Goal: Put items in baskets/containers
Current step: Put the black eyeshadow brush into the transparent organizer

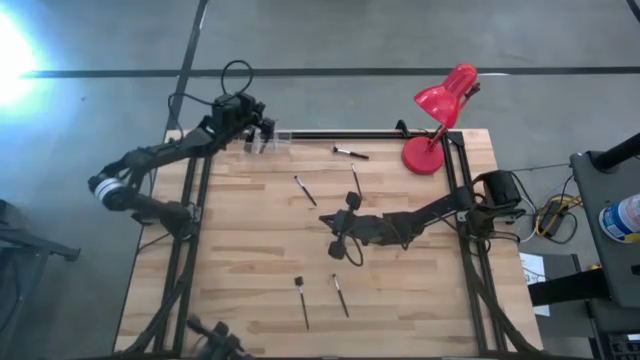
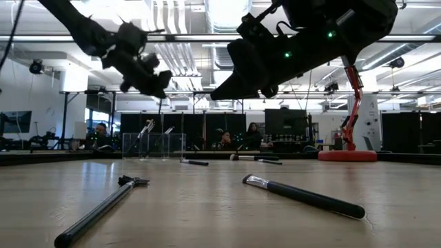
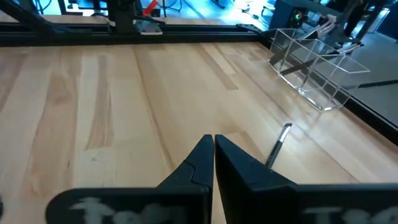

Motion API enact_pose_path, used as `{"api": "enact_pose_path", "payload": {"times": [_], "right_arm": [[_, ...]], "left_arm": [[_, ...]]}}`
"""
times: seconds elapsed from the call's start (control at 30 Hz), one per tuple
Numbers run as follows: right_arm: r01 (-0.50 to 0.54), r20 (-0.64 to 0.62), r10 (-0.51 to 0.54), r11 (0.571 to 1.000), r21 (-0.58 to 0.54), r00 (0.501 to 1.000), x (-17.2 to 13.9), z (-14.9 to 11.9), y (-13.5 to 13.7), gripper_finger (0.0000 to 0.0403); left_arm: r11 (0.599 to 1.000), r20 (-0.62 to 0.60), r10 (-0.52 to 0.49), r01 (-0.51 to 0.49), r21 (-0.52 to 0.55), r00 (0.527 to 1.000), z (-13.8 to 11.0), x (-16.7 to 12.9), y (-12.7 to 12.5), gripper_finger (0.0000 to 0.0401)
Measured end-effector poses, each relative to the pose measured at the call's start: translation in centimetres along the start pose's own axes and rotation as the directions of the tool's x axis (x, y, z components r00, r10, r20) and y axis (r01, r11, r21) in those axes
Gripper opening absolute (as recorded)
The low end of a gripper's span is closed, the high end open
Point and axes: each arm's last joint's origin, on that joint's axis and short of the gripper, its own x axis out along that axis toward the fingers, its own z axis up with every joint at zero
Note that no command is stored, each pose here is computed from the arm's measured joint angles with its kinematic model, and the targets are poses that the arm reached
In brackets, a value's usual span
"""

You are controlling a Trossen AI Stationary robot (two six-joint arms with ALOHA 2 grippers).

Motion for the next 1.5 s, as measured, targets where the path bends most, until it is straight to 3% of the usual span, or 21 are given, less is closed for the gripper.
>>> {"api": "enact_pose_path", "payload": {"times": [0.27, 0.83, 1.0, 1.2, 1.5], "right_arm": [[-0.002, 0.001, 0.002, 1.0, -0.001, 1.0, 0.0, 0.0, 0.1, 0.0008], [-0.002, 0.002, 0.002, 1.0, 0.0, 1.0, 0.0, 0.0, 0.1, 0.0008], [-0.002, 0.002, 0.002, 1.0, 0.0, 1.0, 0.0, 0.0, 0.1, 0.0008], [-0.002, 0.002, 0.002, 1.0, 0.0, 1.0, 0.0, 0.0, 0.1, 0.0008], [-0.002, -0.001, 0.002, 1.0, -0.006, 1.0, 0.0, 0.0, 0.0, 0.0008]], "left_arm": [[1.0, -0.124, -0.012, 0.012, 0.001, 0.992, -2.9, 2.7, -0.4, 0.0012], [1.0, -0.245, 0.021, -0.017, 0.022, 0.969, -3.9, 2.3, -0.1, 0.0012], [1.0, -0.276, 0.02, -0.016, 0.017, 0.961, -4.2, 2.2, -0.1, 0.0055], [0.999, -0.339, 0.023, -0.014, 0.029, 0.941, -3.1, 2.1, -0.1, 0.0105], [0.995, -0.289, -0.054, 0.074, 0.061, 0.956, 0.1, -0.7, -0.8, 0.0105]]}}
